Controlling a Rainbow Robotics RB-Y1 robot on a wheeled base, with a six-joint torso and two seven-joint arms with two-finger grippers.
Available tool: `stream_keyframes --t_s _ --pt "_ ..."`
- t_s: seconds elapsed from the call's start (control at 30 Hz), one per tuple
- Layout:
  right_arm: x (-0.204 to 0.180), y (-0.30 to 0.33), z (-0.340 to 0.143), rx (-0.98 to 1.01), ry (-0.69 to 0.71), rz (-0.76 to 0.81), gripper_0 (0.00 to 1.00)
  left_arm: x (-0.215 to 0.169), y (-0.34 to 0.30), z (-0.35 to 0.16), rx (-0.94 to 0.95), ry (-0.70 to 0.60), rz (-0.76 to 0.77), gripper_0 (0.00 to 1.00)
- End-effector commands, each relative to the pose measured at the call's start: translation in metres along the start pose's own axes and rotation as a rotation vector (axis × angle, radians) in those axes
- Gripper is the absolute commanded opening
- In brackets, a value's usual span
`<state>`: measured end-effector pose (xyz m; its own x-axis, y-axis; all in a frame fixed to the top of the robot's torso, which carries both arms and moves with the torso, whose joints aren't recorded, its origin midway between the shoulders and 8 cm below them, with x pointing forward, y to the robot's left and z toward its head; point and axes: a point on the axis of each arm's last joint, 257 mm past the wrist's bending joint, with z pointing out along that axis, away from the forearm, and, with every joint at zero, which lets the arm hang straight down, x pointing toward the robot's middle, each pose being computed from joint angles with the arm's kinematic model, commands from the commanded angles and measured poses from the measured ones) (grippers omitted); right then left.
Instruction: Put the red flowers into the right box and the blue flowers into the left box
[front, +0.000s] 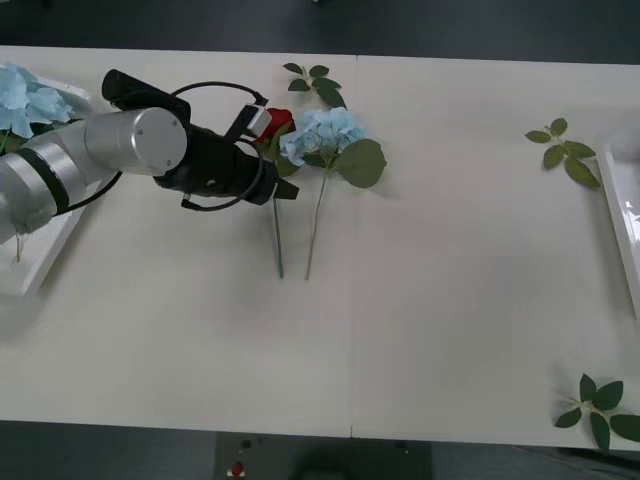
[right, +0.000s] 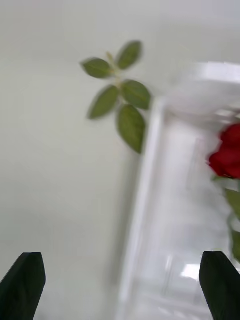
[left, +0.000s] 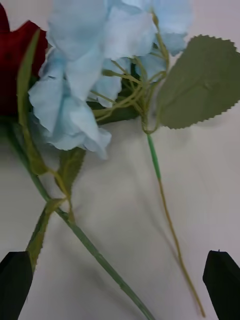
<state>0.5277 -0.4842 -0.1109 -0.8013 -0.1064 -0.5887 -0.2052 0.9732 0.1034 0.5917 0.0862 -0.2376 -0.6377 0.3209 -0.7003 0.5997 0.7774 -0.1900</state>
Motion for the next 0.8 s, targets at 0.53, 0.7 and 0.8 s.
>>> stream_keyframes --t_s 0.53,0.7,0.8 --pt "-0.044 0.207 -0.004 -0.561 -0.211 0.048 0.91 -0.036 0.055 -0.007 -0.142 -0.079 -0.075 1.0" --pt "-0.02 0.236 0.021 -0.621 -0.201 0.083 0.92 -0.035 0.048 0.006 -0.141 -0.086 -0.082 1.0" --pt "-0.01 0.244 0.032 -0.645 -0.189 0.09 0.92 -0.042 0.044 0.012 -0.146 -0.088 -0.083 1.0"
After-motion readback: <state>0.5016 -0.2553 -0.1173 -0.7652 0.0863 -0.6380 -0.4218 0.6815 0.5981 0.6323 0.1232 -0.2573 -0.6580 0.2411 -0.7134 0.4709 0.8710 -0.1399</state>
